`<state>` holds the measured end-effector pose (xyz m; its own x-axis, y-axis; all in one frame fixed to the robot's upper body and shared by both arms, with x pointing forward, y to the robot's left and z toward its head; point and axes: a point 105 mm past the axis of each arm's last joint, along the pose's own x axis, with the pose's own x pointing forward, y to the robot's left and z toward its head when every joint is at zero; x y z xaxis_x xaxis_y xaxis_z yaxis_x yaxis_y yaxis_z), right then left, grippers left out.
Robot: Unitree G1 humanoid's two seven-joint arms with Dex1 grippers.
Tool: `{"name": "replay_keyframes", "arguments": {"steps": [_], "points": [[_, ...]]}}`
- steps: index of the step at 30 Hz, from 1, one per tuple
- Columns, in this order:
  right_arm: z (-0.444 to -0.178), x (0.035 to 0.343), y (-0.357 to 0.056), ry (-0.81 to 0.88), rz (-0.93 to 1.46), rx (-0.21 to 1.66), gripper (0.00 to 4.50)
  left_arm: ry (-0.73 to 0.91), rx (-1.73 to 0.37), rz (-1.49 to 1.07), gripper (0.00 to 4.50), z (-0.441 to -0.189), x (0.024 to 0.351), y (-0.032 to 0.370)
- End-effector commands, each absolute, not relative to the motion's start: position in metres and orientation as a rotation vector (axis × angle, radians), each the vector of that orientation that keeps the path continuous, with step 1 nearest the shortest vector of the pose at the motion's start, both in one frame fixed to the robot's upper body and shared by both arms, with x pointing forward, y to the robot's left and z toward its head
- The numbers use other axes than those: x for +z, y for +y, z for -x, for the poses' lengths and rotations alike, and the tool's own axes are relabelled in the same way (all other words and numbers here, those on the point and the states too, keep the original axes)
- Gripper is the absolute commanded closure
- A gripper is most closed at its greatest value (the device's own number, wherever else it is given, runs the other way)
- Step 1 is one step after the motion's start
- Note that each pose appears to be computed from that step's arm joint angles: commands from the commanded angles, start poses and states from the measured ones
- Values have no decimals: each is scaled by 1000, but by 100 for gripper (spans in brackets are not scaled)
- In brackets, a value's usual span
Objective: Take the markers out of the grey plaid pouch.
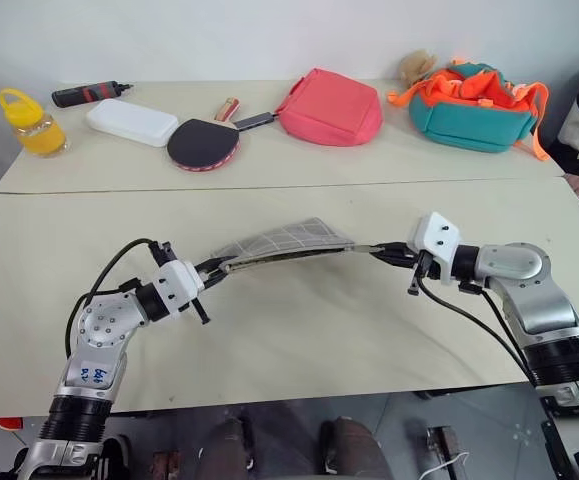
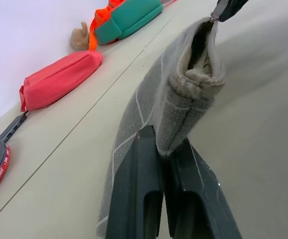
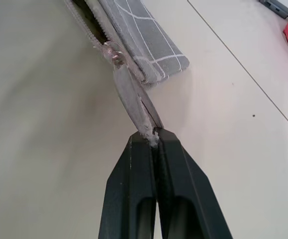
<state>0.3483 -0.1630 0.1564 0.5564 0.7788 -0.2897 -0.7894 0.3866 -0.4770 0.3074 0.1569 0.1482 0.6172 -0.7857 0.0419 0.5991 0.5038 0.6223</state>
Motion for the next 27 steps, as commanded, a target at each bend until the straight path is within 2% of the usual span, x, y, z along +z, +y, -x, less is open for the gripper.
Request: {"name": "replay_keyframes", "arguments": {"steps": [1,2,7,12,15,18,20,23,27], "points": [[-339,169,-160,-26,563,1045,398,-397,-840,-604,450,-307,160,159],[-336,169,-160,-22,554,1060,380,-397,-840,-604,450,-307,160,159],[-315,176,-167,75,467,1143,214,-385,-839,-605,450,-308,157,160],[-321,210,-176,-43,509,1062,214,-379,-842,-611,450,-310,155,160],[-322,229,-162,-137,512,1069,214,-378,-840,-600,450,-312,156,159],[-311,237,-123,-219,459,1157,275,-386,-837,-588,450,-314,159,156],[-311,242,-94,-321,442,1147,337,-394,-828,-601,450,-316,160,156],[-312,233,-67,-362,466,1135,448,-401,-820,-601,450,-317,161,155],[-315,210,-58,-342,577,1119,448,-411,-816,-598,450,-316,162,151]]}}
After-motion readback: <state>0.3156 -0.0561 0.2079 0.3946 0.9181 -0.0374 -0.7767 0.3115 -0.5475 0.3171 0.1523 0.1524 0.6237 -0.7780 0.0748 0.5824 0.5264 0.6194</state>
